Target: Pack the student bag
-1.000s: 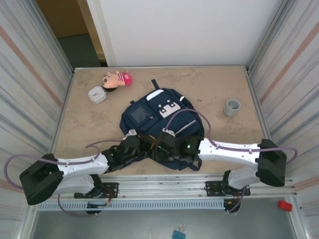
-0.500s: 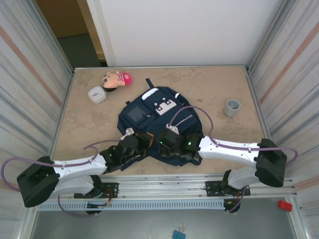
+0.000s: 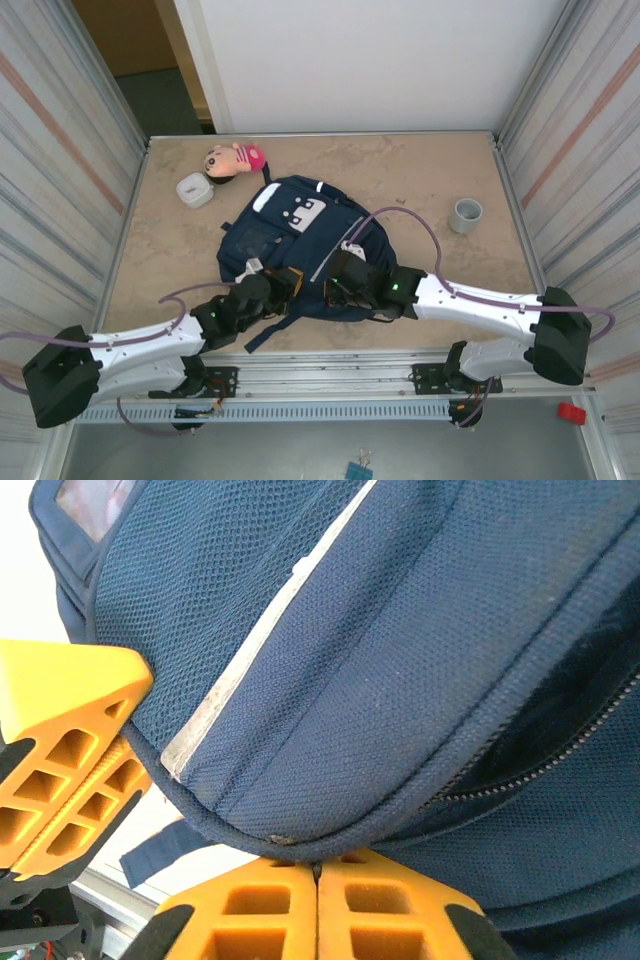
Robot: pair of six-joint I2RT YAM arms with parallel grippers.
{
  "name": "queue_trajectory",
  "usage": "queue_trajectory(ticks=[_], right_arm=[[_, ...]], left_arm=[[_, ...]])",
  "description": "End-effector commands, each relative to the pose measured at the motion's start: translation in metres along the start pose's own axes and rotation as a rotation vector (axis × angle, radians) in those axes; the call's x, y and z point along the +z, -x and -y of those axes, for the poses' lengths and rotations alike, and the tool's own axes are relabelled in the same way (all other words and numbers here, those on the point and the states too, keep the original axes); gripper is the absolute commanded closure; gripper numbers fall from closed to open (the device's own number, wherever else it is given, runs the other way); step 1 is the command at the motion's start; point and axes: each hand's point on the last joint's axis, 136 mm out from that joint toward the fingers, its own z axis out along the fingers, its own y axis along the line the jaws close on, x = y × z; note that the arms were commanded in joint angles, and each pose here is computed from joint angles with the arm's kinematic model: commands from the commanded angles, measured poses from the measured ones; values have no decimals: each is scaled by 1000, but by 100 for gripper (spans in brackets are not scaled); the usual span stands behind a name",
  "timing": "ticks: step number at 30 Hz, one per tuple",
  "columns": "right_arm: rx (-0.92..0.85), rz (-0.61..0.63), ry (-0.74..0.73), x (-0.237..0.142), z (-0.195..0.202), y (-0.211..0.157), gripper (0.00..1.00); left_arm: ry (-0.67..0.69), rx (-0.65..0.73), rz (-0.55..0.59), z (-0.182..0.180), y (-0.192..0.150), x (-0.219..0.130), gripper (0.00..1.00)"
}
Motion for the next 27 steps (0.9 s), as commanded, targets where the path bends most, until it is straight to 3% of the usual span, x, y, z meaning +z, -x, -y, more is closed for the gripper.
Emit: queue_trajectory(ticks=[1,15,21,27], right_arm=[[-12,22,-69,10,15,2,83],[-39,13,2,34,-12,4,67],[-28,37,42,17,-13,5,56],[27,61,222,-5,-20,15,48]], left_arm=[[-59,-11,0,13,-3,0,100],[-88,-25,-43,23,-13,6,100],[-80,-35,-25,17,-8,5,100],[-105,-35,-6,21,-1,0,100]])
